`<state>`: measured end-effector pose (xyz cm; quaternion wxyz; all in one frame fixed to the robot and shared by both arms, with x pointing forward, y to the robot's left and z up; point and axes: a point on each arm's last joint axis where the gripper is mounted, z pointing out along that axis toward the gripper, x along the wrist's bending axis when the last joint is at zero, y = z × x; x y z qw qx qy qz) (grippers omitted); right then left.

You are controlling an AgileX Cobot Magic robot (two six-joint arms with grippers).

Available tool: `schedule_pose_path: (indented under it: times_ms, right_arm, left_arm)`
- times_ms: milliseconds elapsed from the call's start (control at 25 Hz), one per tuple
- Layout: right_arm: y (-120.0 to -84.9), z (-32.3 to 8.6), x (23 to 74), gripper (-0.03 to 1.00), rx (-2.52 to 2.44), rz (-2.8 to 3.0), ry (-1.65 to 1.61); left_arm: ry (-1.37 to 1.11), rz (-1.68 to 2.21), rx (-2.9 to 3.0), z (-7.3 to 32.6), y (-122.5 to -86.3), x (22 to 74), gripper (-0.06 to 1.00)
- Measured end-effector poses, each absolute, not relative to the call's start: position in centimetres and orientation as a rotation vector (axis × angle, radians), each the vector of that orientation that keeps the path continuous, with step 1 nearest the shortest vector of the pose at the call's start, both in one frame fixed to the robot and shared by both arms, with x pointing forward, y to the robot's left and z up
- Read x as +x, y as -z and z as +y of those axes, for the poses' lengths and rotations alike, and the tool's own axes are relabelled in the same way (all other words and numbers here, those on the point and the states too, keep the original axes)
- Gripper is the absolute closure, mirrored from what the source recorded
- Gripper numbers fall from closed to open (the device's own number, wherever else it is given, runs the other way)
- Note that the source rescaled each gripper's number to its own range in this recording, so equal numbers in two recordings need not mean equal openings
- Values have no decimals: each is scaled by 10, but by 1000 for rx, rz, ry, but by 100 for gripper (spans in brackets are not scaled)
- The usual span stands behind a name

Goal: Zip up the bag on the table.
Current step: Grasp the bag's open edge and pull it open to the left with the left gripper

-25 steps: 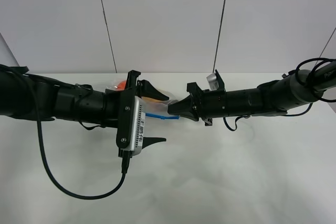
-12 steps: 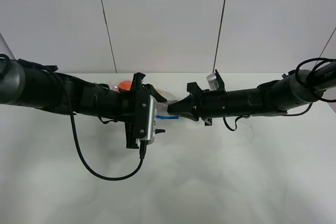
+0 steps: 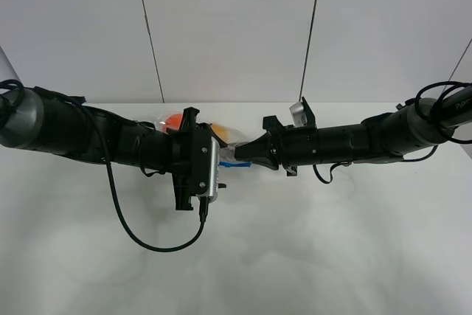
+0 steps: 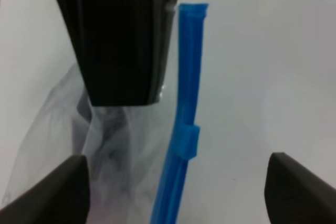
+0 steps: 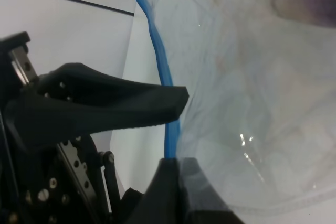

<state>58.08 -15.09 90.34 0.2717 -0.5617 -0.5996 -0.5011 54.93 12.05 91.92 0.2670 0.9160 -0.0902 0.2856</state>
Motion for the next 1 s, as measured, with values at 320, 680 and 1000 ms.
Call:
schedule_pose_path:
  times_ms: [320, 680, 1000]
  right_arm:
    - [-902, -152, 582, 97, -1536, -1626, 1343]
    - [-900, -153, 583, 97, -1558, -1636, 1339]
    - [-900, -153, 583, 97, -1561, -1638, 1339]
  left_arm:
    - [-749, -181, 2406, 114, -929, 554, 21]
    - [-779, -199, 2377, 110, -936, 560, 21]
    - [-791, -193, 2389, 111, -936, 561, 21]
